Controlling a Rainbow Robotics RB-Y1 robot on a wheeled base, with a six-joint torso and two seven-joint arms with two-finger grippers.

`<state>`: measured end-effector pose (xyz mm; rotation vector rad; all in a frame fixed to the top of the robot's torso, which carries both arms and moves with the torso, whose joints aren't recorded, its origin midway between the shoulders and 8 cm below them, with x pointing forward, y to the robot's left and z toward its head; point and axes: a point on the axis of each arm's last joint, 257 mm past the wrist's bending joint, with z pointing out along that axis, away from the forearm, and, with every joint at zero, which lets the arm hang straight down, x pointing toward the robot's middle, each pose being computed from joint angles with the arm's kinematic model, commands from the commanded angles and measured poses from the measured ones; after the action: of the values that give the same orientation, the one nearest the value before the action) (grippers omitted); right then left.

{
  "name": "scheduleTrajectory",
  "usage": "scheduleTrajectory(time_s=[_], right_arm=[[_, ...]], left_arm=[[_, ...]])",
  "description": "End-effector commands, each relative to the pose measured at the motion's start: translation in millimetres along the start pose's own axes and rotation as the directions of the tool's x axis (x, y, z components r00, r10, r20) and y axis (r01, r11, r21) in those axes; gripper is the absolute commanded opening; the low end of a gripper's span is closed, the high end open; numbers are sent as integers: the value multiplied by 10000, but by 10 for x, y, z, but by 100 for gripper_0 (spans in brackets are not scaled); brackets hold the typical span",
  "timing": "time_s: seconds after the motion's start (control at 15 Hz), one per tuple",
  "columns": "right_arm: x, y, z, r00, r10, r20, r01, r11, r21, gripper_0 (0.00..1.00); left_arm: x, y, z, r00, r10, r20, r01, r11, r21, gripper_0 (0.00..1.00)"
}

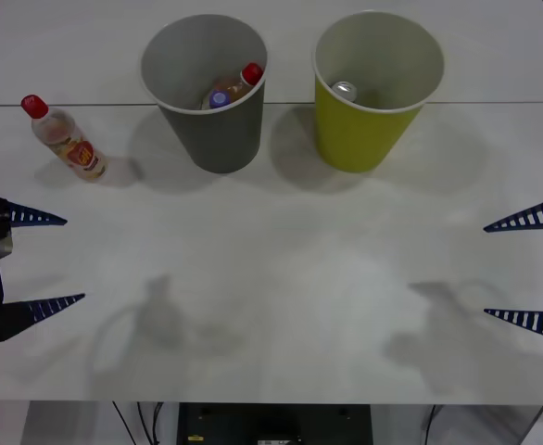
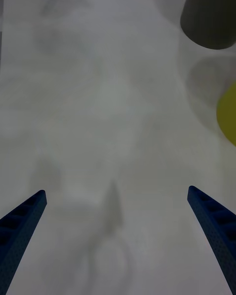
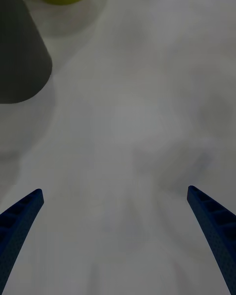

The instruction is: Put the can into the green bin and the plastic bottle into the gray bin

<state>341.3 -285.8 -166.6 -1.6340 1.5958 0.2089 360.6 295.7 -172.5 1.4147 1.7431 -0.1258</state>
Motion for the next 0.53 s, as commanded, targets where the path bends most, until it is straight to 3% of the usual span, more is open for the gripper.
scheduleTrajectory(time_s=[0.07,0.27,0.53], right_arm=[[0,0,0,10000,0,0,0,10000,0,100],[0,0,0,10000,0,0,0,10000,0,100],[0,0,0,10000,0,0,0,10000,0,100]], left_arm=[[6,108,14,9954,-950,-137,928,9892,-1136,100],[33,197,-11,9770,-2133,-11,2072,9501,-2331,100],[77,318,87,9407,-3254,959,3373,8680,-3645,100]])
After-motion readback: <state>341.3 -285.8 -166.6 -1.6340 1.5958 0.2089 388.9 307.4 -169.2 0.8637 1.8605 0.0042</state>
